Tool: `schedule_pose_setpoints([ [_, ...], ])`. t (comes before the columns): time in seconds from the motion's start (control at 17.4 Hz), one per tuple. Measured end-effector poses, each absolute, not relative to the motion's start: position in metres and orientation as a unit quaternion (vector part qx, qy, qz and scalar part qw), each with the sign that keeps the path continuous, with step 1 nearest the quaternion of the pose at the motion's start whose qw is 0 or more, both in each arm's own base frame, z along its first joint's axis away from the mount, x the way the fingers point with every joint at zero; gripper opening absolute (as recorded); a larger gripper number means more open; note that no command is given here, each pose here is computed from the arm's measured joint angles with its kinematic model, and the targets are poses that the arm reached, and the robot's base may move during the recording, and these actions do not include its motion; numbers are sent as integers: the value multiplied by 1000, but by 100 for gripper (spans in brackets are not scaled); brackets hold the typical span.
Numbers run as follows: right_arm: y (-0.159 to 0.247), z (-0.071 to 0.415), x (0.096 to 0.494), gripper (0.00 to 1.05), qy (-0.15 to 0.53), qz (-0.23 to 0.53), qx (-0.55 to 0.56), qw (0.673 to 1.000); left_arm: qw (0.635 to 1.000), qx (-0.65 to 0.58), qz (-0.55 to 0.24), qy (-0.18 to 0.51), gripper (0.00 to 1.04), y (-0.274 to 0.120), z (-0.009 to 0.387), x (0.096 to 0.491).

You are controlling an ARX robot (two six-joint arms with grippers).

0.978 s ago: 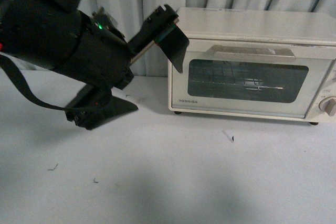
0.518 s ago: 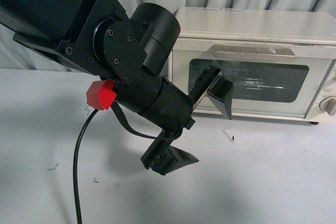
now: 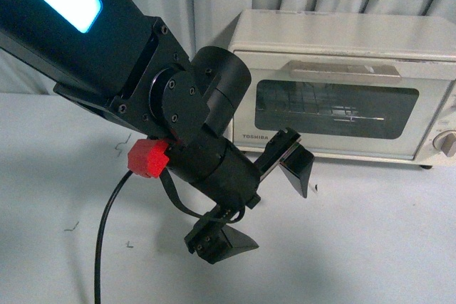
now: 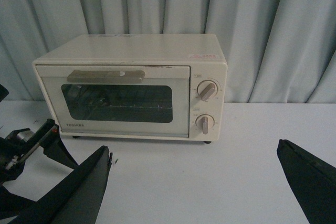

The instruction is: Open oven

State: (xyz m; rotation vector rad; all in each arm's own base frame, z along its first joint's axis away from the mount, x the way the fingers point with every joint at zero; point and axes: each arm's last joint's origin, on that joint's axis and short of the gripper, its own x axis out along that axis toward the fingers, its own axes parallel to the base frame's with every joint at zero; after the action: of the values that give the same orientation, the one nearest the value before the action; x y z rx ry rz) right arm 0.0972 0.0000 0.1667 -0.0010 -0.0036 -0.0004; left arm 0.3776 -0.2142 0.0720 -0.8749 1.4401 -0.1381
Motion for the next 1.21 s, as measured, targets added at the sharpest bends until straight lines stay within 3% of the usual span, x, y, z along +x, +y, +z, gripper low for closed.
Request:
schedule_pose_setpoints([
  [1.21, 0, 167, 97, 98, -2, 0, 0, 1000, 673, -417, 14, 611, 98, -204, 73, 375],
])
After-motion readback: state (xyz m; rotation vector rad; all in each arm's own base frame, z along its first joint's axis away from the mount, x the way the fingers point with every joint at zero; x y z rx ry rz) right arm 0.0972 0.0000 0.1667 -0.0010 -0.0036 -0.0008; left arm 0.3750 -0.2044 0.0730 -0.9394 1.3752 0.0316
